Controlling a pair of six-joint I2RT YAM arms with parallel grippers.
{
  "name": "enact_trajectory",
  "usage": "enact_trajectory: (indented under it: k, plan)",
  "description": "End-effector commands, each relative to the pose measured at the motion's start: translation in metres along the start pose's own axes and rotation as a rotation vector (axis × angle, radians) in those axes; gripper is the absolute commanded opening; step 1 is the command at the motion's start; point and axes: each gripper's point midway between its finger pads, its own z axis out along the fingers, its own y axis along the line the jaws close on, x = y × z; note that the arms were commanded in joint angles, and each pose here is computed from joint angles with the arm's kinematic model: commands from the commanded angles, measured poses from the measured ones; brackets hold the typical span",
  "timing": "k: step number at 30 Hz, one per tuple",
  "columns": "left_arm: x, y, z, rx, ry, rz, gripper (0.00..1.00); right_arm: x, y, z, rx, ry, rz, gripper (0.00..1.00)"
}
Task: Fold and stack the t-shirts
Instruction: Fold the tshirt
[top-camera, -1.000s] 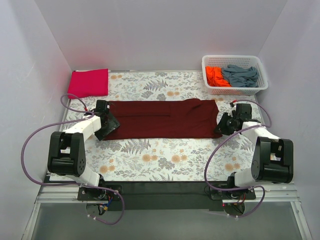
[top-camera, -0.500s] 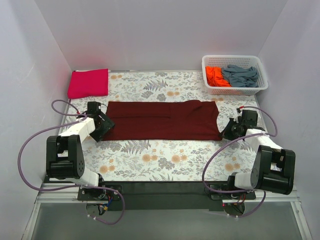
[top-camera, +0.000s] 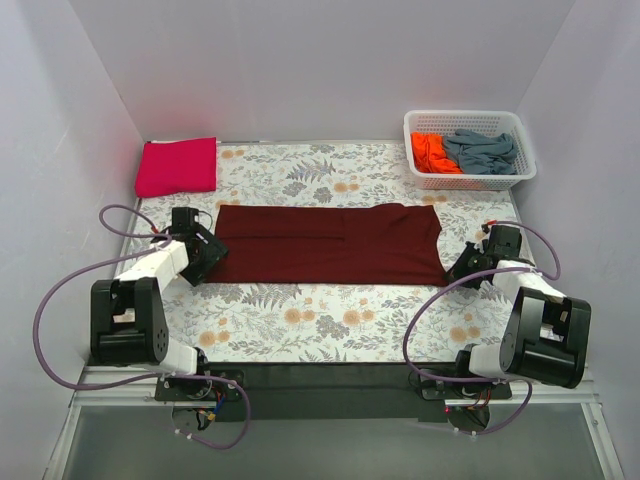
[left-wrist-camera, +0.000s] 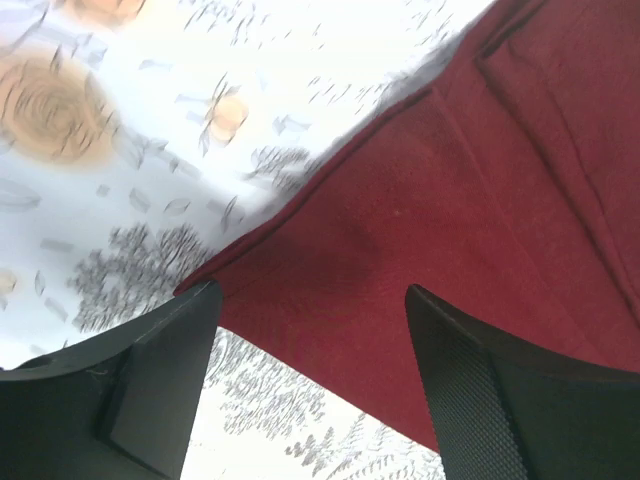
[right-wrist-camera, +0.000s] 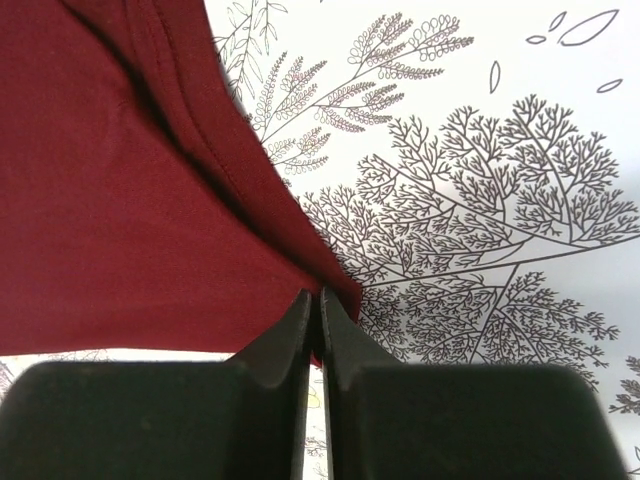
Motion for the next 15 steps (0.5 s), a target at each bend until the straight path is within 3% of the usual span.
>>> enact_trajectory:
  k: [1,5,11,15]
  plan:
    - [0.040,0.049,-0.007,-0.144,0.119,0.002,0.75,0.000,-0.010,-0.006,0.044,-0.007,-0.012,0.16]
    - [0.019,0.038,-0.026,-0.090,0.023,-0.008,0.82,-0.031,0.008,-0.026,0.025,-0.128,-0.060,0.38]
    - [-0.004,0.013,-0.057,0.013,-0.092,0.014,0.86,-0.053,0.064,-0.037,-0.021,-0.236,-0.248,0.43]
    - [-0.011,-0.028,-0.076,0.107,-0.141,0.104,0.86,-0.035,0.126,-0.027,-0.129,-0.169,-0.397,0.43]
